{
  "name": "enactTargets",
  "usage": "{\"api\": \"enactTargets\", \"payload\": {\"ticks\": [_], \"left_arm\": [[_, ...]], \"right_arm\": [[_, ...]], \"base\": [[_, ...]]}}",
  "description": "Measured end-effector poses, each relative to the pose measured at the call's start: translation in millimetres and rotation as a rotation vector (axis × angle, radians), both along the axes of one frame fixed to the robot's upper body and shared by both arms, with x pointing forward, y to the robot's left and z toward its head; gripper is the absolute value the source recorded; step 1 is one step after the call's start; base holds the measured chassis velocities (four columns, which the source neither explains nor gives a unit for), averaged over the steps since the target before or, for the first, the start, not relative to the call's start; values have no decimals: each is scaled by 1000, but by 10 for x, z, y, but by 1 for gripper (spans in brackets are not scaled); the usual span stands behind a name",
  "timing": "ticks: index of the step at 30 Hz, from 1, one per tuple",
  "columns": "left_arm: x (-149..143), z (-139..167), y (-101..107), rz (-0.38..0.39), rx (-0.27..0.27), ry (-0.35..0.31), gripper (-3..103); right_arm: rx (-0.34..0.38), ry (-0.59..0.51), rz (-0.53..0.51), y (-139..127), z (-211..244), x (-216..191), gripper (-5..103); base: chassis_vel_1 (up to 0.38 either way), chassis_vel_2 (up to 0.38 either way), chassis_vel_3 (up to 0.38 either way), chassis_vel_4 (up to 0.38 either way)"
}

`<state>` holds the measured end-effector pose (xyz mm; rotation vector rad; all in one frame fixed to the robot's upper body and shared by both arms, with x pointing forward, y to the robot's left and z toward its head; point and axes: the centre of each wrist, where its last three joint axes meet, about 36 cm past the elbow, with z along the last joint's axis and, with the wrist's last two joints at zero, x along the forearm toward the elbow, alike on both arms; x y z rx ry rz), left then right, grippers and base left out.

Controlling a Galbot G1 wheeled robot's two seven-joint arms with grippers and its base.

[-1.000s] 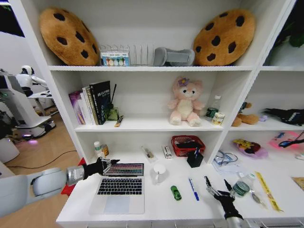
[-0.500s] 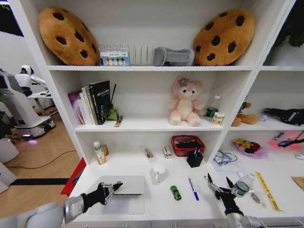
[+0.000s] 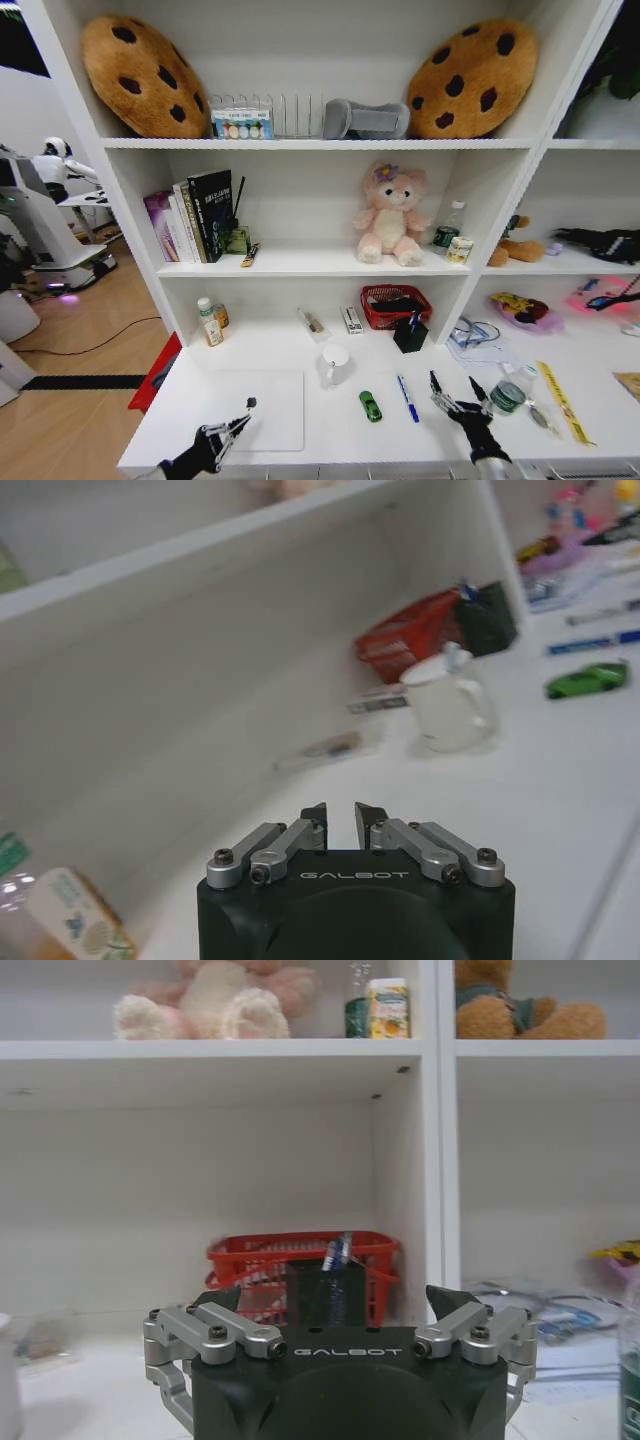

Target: Organize the objects on the table.

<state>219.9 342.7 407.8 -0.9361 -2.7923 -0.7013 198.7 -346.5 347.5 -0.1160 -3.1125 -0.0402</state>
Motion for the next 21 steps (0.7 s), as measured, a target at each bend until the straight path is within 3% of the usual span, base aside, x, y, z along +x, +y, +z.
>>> {"api": "enactTargets", "payload": {"ticks": [1,3,5,6,8,10,12,13,14,15,17,20,21], "left_arm": [[79,136,-34,115,-82,-53,23],[89,163,-39,135,-96,-62,28],[121,283,-57,215,-159,-105,39],[121,283,-57,215,-159,-105,39],[107,329,-80,277,-202,-129,49],[101,336,-87,291,-212,-132,49],[-27,373,-215,482,-348,-140,66],[-27,373,-215,482,-348,-140,66],[-86,409,-248,575,-419,-144,72],[-86,409,-248,575,-419,-144,72],[-117,521,-180,656,-466,-179,82],[-125,537,-151,674,-470,-187,88],[-131,563,-78,711,-476,-211,93]], "right_arm": [[-11,-10,57,51,61,-47,100],[-14,-13,68,66,76,-56,100],[-15,-21,97,122,129,-77,100],[-15,-21,97,122,129,-77,100],[-15,-21,109,151,159,-100,100],[-16,-21,111,154,165,-104,100],[-44,-11,127,147,199,-176,100],[-44,-11,127,147,199,-176,100],[-60,-8,129,118,202,-206,100],[-60,-8,129,118,202,-206,100],[-77,-1,143,86,192,-233,100],[-77,2,147,90,185,-237,100],[-74,8,153,112,163,-245,100]], "base": [[0,0,0,0],[0,0,0,0],[0,0,0,0],[0,0,0,0],[0,0,0,0],[0,0,0,0],[0,0,0,0],[0,0,0,0],[0,0,0,0],[0,0,0,0],[0,0,0,0],[0,0,0,0],[0,0,0,0]]}}
